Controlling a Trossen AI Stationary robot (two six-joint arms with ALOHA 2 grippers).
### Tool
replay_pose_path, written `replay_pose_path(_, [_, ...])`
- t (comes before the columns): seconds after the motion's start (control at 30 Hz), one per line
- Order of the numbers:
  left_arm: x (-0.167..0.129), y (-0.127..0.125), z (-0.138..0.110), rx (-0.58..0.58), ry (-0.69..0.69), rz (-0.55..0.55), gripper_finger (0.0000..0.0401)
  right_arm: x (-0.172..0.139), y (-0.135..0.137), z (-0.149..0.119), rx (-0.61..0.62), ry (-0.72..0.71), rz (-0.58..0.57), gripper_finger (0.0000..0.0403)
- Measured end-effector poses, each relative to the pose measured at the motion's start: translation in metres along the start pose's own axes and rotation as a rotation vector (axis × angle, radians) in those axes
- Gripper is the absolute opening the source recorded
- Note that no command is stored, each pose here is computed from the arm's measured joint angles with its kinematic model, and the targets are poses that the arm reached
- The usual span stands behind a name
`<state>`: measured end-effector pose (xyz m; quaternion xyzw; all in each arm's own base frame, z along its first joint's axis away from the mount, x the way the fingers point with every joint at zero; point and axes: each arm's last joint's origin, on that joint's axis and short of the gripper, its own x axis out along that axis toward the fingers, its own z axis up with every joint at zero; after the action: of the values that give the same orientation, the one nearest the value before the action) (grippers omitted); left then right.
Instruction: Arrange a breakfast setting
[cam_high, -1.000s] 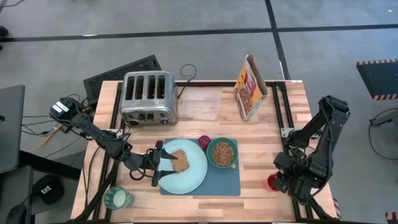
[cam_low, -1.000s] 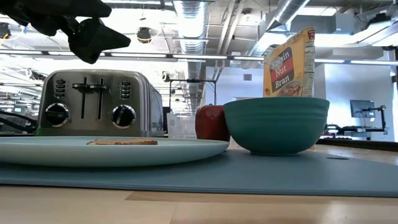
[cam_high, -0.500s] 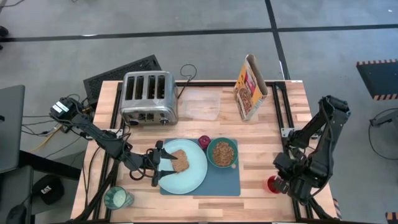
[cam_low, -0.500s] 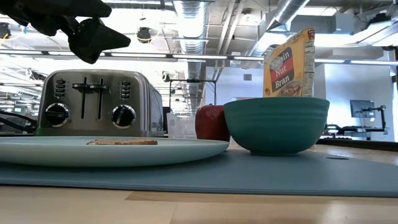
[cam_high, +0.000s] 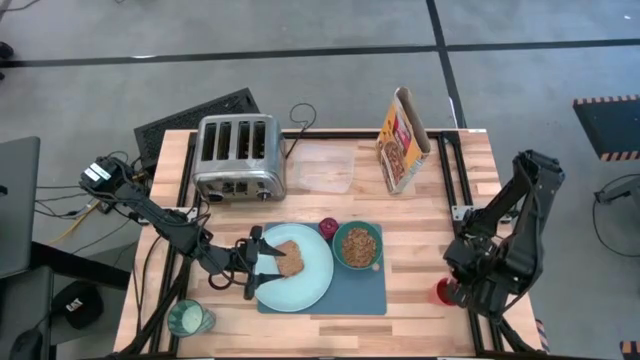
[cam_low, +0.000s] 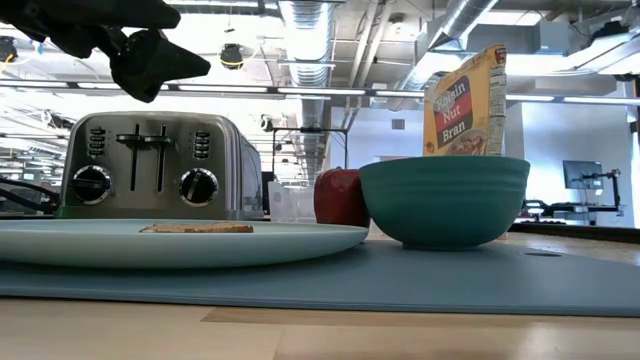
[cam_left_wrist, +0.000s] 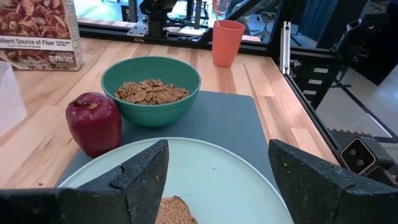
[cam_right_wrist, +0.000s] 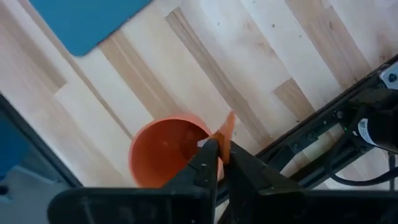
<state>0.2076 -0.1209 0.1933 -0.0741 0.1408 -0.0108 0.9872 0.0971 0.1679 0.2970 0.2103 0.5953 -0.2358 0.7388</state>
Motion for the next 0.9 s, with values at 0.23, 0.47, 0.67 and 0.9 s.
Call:
replay_pose_path(0.23, [0.0, 0.0, 0.0, 0.004, 0.0, 0.0, 0.0261, -0.007, -0.004, 0.004, 0.011, 0.0, 0.028, 0.0026])
replay_pose_path(0.47, [0.0, 0.0, 0.0, 0.004, 0.0, 0.0, 0.0261, -0.006, -0.003, 0.004, 0.015, -0.001, 0.026, 0.0038])
replay_pose_path(0.67, [0.0, 0.0, 0.0, 0.004, 0.0, 0.0, 0.0261, -0.007, -0.003, 0.004, -0.001, 0.017, 0.019, 0.0025])
replay_pose_path(0.9, [0.0, 0.0, 0.0, 0.004, -0.001, 0.0, 0.0261, -0.03, -0.006, 0.016, 0.023, 0.028, 0.03, 0.0026])
